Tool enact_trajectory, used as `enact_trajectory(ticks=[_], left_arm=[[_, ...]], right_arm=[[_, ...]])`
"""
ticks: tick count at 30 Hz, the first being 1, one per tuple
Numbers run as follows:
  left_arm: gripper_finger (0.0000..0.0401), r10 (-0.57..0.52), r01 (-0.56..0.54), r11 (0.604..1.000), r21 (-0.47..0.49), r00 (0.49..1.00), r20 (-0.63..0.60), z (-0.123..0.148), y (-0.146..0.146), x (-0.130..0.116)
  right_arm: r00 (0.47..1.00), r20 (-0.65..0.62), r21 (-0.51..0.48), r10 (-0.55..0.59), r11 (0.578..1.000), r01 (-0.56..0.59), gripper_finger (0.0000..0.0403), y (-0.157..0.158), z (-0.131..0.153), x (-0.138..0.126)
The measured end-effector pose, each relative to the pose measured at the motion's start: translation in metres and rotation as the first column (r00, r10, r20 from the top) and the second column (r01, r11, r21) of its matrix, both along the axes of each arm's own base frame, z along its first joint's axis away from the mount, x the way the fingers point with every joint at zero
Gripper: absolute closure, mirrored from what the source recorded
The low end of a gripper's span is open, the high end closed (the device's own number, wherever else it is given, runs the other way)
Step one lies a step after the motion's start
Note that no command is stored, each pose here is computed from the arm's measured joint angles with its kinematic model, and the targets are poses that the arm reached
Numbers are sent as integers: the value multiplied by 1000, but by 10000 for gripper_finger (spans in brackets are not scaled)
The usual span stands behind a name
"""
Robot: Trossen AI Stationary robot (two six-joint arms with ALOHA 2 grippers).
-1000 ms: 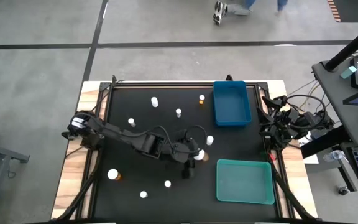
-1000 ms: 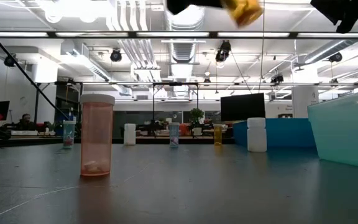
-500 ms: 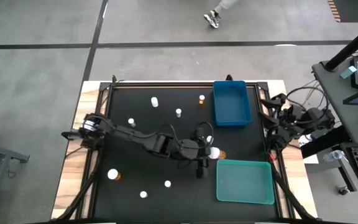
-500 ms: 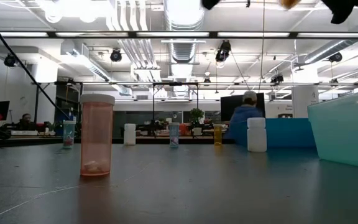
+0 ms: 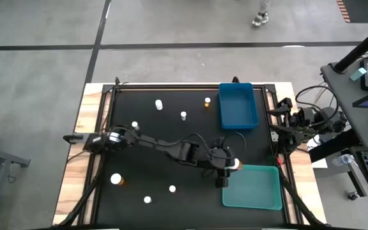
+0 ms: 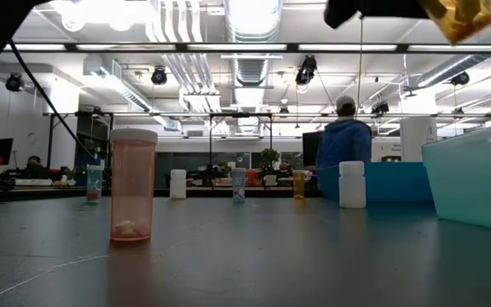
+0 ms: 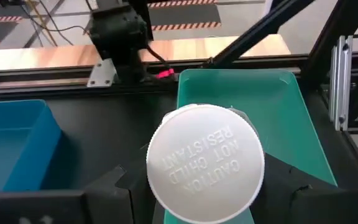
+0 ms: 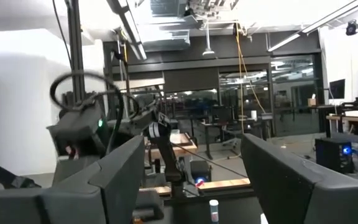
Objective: Pick and place medicine bottles into bin by pill shape (circle, oval)
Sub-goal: Put the bottom right orange pill bottle into the light green bin
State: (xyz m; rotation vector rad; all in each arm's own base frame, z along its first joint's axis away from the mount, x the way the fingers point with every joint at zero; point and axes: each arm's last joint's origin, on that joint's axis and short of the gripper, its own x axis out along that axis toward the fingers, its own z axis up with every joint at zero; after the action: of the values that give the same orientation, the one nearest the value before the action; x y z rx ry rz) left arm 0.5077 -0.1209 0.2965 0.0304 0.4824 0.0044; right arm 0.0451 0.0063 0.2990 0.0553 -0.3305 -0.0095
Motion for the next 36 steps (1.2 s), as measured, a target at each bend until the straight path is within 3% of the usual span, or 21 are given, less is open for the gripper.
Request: enact_trajectory(ticks=[9,14,24,36], left_arm=[[227,-30,30,1000,-8,995,-90,-47,-6,16],[227,-87,78,994,-81,990,-110,-68,-12,23],[219,-42,21,988,-155,991,-128,-82,-9,27],[206,-27,4,985,-171,991,-131,-88,-4,28]], right_arm=[[1000,-5,0,0,1000,0,145,0,-1,0],[1000,-6,-1,0,1000,0,145,0,-1,0],[1000,-10,-6,-2,1000,2,145,0,-2,1],[1000,-13,-11,-4,1000,4,145,0,-2,1]])
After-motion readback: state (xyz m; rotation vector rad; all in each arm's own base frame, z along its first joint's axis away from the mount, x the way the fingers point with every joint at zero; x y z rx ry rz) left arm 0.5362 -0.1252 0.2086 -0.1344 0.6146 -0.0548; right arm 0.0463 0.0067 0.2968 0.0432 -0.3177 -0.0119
